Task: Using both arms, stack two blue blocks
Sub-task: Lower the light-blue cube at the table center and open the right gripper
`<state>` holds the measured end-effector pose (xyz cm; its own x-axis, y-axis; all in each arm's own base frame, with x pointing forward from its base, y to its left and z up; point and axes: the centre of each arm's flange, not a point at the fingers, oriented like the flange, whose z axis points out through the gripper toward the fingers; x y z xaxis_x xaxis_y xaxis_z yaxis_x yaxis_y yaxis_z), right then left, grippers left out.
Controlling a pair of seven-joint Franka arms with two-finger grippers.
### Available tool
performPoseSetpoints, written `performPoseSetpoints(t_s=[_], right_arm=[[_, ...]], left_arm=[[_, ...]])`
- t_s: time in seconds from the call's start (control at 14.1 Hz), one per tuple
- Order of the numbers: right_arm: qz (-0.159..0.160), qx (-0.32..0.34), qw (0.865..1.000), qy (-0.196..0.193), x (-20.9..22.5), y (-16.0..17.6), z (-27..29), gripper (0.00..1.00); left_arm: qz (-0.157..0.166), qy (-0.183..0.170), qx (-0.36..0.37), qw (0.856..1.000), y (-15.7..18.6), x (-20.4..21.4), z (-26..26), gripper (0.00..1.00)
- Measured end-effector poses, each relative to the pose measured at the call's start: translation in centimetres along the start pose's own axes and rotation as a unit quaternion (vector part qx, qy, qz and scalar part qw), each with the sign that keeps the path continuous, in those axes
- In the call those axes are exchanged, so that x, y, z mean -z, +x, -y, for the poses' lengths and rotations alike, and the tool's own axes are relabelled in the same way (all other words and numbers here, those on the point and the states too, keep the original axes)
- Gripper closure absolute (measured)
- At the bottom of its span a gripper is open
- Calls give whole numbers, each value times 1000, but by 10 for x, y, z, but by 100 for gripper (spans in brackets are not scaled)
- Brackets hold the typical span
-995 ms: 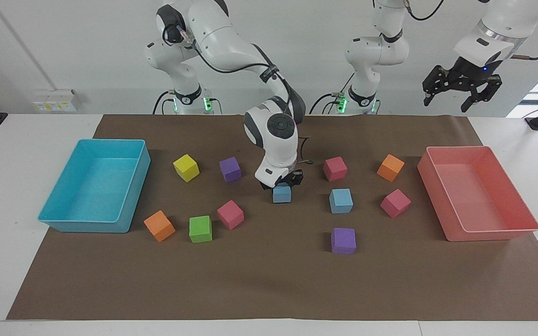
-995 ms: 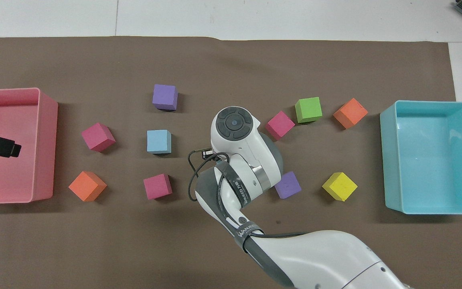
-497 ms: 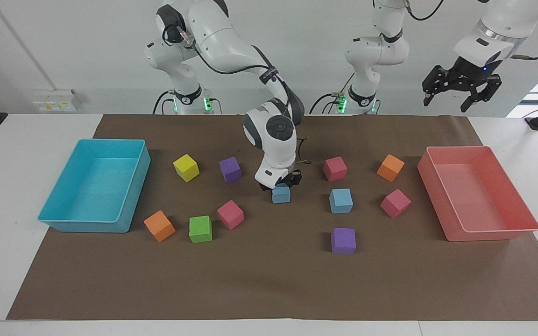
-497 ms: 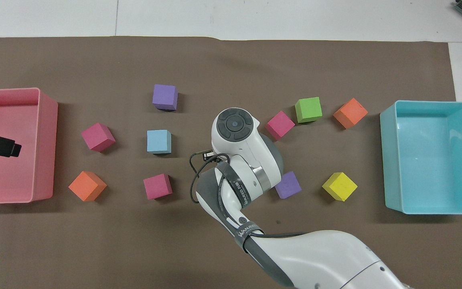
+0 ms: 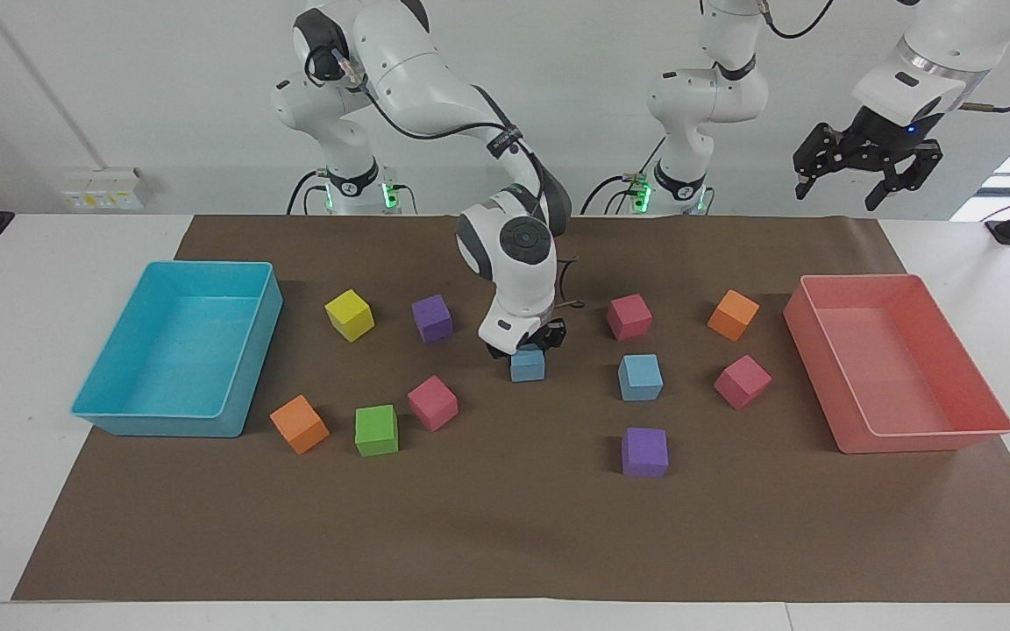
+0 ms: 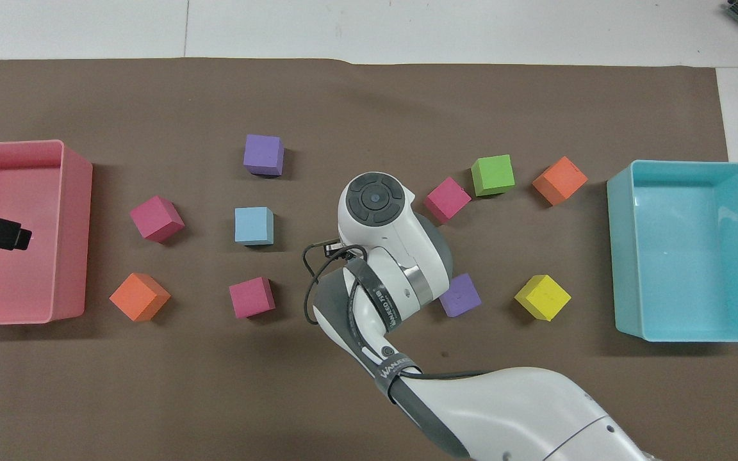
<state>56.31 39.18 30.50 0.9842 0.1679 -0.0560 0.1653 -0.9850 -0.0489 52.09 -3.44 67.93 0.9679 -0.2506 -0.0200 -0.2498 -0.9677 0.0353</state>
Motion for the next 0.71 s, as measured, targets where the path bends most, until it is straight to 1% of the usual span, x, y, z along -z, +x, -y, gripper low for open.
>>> performPoseSetpoints(t_s=[0.21,0.28,0.43,0.71], right_arm=[[-2,0,1000,1,3,0,0,3],[-3,0,1000,2,5,0,0,0],[-13,-1,1000,6,18,2,-1,0],[-47,-15,999,21,74,6,-20,0]], left_arm=[[0,0,-2,1000,0,0,-2,0],[0,0,-3,1000,1,0,-3,0],[0,0,-6,1000,1,0,-7,0],[4,0,-7,1000,1,-1,-8,0]])
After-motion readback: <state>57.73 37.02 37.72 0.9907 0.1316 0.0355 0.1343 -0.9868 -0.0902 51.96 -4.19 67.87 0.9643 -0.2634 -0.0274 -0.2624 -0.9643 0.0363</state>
